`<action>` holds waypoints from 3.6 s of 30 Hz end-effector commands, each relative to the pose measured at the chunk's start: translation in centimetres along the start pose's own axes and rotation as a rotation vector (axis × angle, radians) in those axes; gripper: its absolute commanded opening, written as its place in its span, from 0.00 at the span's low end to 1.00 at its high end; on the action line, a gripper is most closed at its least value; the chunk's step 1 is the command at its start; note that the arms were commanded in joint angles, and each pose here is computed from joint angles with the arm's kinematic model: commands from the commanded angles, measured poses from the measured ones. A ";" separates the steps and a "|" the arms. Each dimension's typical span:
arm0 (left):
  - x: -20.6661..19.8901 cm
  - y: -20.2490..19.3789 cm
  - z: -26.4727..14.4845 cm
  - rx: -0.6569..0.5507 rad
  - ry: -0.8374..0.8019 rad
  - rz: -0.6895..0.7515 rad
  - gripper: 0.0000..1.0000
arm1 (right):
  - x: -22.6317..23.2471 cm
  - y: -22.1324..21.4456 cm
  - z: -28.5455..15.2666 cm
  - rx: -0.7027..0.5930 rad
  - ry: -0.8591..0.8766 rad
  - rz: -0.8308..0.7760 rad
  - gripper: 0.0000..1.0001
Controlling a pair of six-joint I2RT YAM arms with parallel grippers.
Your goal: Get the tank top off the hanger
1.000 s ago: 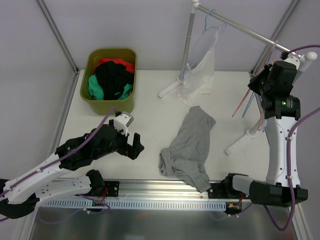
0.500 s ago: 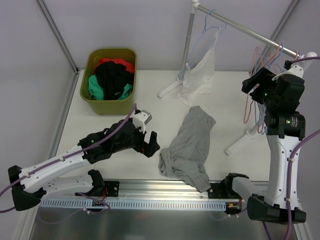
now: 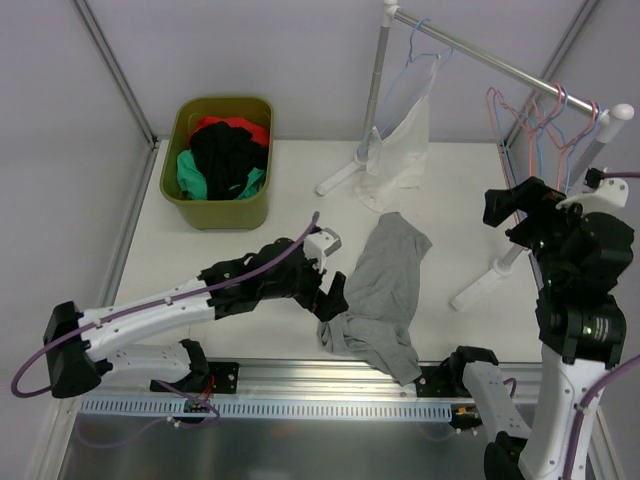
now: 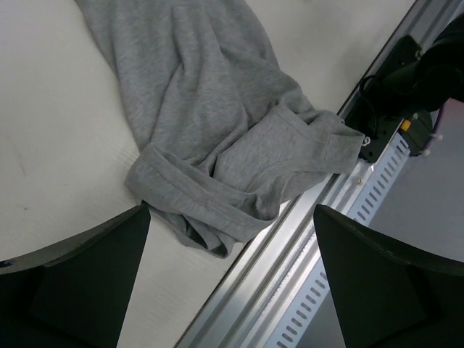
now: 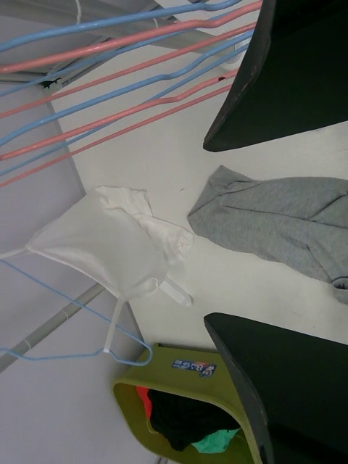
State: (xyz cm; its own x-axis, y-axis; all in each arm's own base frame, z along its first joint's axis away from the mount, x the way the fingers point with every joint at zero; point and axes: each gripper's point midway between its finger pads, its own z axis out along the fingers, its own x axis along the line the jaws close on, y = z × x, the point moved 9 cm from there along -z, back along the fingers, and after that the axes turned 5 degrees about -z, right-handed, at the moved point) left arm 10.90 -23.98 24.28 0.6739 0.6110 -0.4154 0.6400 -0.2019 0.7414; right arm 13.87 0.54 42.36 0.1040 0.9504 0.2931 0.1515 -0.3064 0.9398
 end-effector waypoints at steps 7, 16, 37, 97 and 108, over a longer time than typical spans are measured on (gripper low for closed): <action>-2.8 -2.9 8.4 0.200 0.006 0.169 0.99 | 1.7 -2.8 -9.4 -0.091 0.308 -0.092 0.99; -4.0 -5.0 16.3 0.270 0.035 0.338 0.99 | 2.3 -3.9 -13.0 -0.109 0.439 -0.139 0.99; 0.6 0.1 22.8 0.035 0.221 0.609 0.99 | 2.5 -4.3 -12.8 -0.095 0.495 -0.139 0.99; 26.4 33.5 -11.9 -0.620 0.787 -0.201 0.00 | 2.9 -5.1 -12.4 -0.097 0.583 -0.118 0.99; 23.8 29.8 -15.7 -0.615 0.780 -0.313 0.99 | 3.8 -4.0 -12.1 -0.098 0.647 -0.074 0.99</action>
State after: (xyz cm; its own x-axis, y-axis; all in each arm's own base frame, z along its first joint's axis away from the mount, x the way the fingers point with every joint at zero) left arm 47.08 -3.59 33.79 -0.1638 0.9555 -0.2455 0.5370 0.2951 0.7903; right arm 1.25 5.59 39.69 -0.4531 0.8570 0.2454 0.0896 -0.2301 0.9690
